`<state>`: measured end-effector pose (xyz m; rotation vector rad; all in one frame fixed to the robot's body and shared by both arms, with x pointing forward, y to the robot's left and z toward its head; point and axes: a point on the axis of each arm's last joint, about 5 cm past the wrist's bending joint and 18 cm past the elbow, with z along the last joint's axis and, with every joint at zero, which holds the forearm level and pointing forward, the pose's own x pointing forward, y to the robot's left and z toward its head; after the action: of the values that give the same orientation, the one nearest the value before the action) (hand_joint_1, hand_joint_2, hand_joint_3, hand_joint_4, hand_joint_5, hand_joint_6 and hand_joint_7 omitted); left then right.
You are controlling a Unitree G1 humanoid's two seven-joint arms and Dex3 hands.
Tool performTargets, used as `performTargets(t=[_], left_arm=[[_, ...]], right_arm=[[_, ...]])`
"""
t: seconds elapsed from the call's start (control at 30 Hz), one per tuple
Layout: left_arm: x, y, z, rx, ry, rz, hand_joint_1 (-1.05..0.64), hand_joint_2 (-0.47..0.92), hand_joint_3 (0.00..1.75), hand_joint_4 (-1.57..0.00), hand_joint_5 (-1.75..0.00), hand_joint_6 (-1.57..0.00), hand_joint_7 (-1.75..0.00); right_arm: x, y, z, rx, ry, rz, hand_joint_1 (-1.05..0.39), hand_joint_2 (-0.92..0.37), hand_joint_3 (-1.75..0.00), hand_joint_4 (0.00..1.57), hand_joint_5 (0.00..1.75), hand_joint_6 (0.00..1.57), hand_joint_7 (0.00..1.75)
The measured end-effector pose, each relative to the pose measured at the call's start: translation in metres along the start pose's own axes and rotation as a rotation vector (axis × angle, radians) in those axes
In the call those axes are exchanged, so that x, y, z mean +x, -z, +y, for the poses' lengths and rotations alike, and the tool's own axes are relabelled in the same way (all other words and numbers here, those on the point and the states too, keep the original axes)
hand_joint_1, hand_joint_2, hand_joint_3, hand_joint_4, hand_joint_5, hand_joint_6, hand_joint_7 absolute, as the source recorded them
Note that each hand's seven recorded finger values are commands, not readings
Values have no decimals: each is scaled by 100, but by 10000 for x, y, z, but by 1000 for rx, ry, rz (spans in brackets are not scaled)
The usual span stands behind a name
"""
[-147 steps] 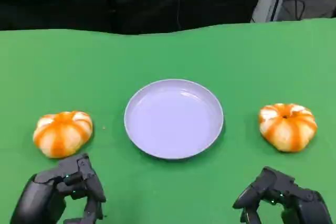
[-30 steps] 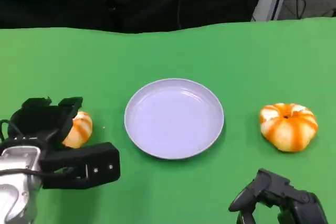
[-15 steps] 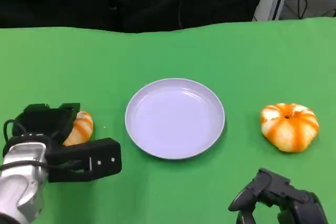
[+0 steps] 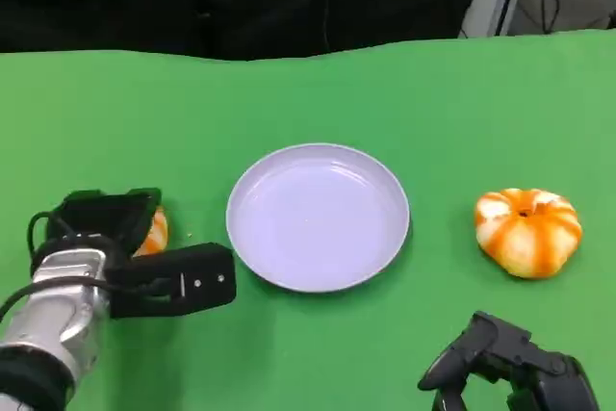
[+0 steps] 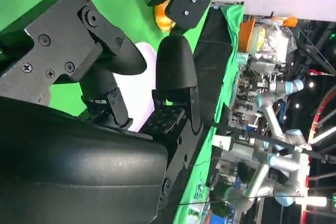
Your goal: Grasp the bread from the table and place it into the plate.
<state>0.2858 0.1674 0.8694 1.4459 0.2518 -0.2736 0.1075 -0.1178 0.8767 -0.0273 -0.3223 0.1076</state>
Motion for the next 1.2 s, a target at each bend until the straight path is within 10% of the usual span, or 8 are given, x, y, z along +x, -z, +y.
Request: performTargets(t=[0.23,0.3,0.43,0.5,0.57,1.0,1.1,1.2], left_arm=[[43,24,-32,-20,12,-3,-51,92,1,-22,-19,-29,-2],[63,40,-37,-49,12,-7,-29,92,8,-68,-67,-76,-10],[80,92,-52,-161,-25,-15,-23,92,10,-77,-83,-90,-9],[85,100,-48,-171,-62,-24,-21,92,15,-80,-152,-72,-127],[70,100,-75,-164,-153,-63,-20,92,17,-80,-170,-61,-165],[-3,192,-117,-133,-395,-190,-15,84,16,-83,-175,-61,-175],[-26,203,-101,-136,-442,-232,-12,54,78,-84,-175,-65,-175],[-34,161,-56,-155,-490,-283,-12,45,95,-86,-175,-67,-175]], right_arm=[[0,-1,2,0,-1,0,-2,-37,-137,79,164,83,135],[-2,-1,3,0,-1,0,-2,-37,-137,78,163,82,134],[-23,-4,1,0,2,6,-1,-38,-136,78,163,83,133],[-22,-4,1,-1,1,5,-3,-38,-135,78,163,83,133],[-21,-5,1,-3,0,5,-3,-38,-135,78,163,83,133],[-14,-8,3,-3,-1,1,-3,-38,-135,78,164,83,134],[-12,-8,2,-3,-2,0,-2,-39,-135,78,164,82,134],[-4,-9,2,-1,-2,-3,-2,-38,-135,77,164,82,134]])
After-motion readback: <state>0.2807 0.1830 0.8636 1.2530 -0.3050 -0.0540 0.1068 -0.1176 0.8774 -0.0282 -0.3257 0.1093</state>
